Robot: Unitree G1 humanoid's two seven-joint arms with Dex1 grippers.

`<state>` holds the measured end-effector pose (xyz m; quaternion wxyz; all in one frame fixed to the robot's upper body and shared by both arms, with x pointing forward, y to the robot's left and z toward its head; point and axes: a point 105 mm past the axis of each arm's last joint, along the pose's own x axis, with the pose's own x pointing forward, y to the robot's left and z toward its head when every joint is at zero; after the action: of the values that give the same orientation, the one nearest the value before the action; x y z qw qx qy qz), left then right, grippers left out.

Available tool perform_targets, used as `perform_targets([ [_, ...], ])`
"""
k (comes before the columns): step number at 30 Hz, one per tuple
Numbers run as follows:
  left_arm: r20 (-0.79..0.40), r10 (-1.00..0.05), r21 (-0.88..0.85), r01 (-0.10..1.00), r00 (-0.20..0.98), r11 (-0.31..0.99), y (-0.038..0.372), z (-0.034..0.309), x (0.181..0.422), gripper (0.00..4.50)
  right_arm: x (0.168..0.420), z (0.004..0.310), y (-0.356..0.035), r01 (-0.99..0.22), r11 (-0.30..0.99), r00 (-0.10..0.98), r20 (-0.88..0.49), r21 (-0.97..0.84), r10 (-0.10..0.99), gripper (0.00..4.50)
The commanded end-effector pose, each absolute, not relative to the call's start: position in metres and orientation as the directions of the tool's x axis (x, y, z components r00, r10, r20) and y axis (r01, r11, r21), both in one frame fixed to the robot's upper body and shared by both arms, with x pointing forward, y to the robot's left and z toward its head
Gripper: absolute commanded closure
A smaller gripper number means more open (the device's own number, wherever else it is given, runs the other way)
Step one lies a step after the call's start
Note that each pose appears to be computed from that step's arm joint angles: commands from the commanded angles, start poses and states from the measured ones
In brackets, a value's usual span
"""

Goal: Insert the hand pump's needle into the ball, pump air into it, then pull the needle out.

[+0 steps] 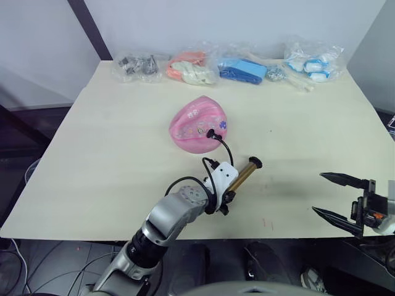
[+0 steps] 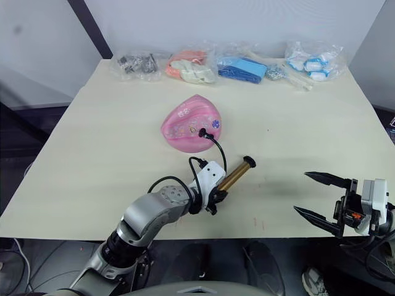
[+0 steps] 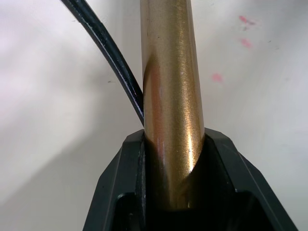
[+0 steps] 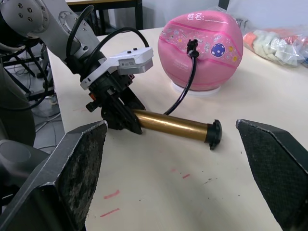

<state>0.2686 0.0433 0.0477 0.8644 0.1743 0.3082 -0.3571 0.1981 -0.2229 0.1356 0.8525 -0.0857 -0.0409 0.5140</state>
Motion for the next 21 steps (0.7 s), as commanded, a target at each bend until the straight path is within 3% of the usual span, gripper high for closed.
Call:
perform_targets([
  [1,-0.601,-0.56,0.113,0.754,0.571,0.647,0.042,0.062,0.267,3.42,0.196,0.143,-0.218,-0.864,0.451,0.461,0.009,-0.225,0.887,0.0],
  [6,-0.548,-0.602,0.163,0.78,0.58,0.604,0.054,0.071,0.275,3.42,0.201,0.148,-0.211,-0.862,0.453,0.457,0.039,-0.229,0.889,0.0],
  [10,-0.457,-0.705,0.131,0.825,0.542,0.549,0.056,0.085,0.278,3.42,0.213,0.161,-0.199,-0.848,0.492,0.481,0.102,-0.198,0.871,0.0],
  [15,-0.342,-0.788,0.086,0.853,0.511,0.515,0.057,0.096,0.281,3.42,0.225,0.168,-0.186,-0.822,0.565,0.548,0.168,-0.075,0.82,0.0],
  [21,-0.25,-0.833,0.059,0.866,0.494,0.497,0.064,0.1,0.285,3.42,0.241,0.16,-0.168,-0.717,0.661,0.695,0.161,0.221,0.701,0.0],
])
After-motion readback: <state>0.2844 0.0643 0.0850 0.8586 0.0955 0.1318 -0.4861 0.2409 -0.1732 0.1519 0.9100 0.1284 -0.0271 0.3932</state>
